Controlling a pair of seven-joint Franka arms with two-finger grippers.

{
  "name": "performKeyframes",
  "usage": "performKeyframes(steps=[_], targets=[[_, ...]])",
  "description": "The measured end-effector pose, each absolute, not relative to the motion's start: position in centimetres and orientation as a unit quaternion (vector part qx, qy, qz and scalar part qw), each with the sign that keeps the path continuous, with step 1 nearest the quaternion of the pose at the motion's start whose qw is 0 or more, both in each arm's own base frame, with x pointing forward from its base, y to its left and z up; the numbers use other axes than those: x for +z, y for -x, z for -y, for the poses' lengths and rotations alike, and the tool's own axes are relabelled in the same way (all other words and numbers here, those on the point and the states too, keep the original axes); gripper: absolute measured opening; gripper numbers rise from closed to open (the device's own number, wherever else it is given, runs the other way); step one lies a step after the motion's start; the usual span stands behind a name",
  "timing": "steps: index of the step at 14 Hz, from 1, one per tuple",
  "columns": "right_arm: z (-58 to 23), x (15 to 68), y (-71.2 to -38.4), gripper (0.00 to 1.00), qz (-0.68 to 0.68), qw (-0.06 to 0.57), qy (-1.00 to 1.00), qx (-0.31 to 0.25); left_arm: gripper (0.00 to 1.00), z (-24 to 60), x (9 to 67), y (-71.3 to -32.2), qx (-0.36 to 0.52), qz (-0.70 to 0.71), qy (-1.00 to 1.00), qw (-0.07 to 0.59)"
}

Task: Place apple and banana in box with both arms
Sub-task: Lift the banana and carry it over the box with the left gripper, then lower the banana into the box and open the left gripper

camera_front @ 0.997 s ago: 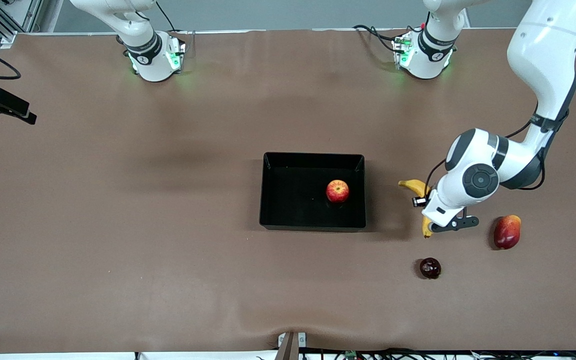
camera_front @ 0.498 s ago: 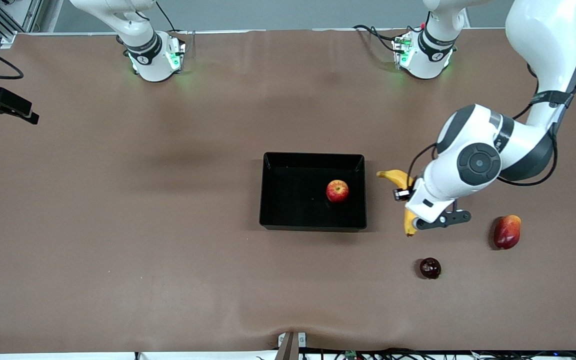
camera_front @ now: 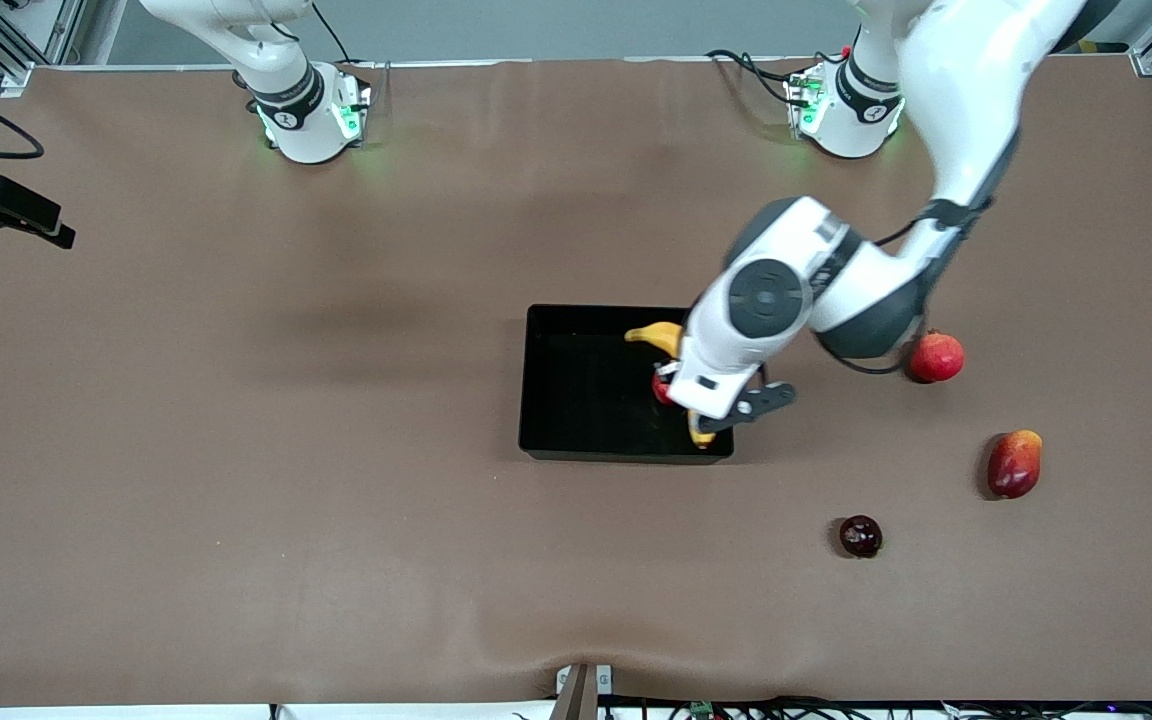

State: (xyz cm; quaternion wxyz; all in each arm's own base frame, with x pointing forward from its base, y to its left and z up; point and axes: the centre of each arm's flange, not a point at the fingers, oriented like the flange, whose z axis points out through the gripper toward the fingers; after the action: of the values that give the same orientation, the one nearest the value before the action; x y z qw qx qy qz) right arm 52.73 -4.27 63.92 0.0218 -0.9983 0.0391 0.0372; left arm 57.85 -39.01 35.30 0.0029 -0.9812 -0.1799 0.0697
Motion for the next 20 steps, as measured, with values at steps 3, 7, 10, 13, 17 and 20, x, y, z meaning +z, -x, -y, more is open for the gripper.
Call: performKeyframes(steps=[3, 7, 10, 13, 17, 20], targets=[[4.3, 64.0, -52.8, 1.00, -0.039, 0.022, 0.998, 0.035, 0.41, 42.8, 33.1, -56.8, 0.046, 0.206, 0.978, 0.004], [4.2, 63.7, -53.0, 1.00, -0.039, 0.021, 0.998, 0.035, 0.41, 46.8, 29.6, -55.4, 0.034, 0.232, 0.972, 0.008], [4.2, 63.6, -53.1, 1.00, -0.039, 0.021, 0.998, 0.036, 0.41, 48.8, 27.1, -54.5, 0.035, 0.245, 0.969, -0.007], [4.2, 63.5, -53.1, 1.00, -0.039, 0.021, 0.998, 0.036, 0.41, 49.5, 25.5, -54.1, 0.039, 0.245, 0.969, -0.011], [4.1, 63.5, -53.2, 1.00, -0.038, 0.021, 0.998, 0.037, 0.41, 50.0, 23.9, -53.9, 0.041, 0.244, 0.969, -0.021], [4.0, 63.5, -53.2, 1.00, -0.037, 0.021, 0.998, 0.037, 0.41, 50.4, 22.6, -53.8, 0.042, 0.244, 0.968, -0.028]])
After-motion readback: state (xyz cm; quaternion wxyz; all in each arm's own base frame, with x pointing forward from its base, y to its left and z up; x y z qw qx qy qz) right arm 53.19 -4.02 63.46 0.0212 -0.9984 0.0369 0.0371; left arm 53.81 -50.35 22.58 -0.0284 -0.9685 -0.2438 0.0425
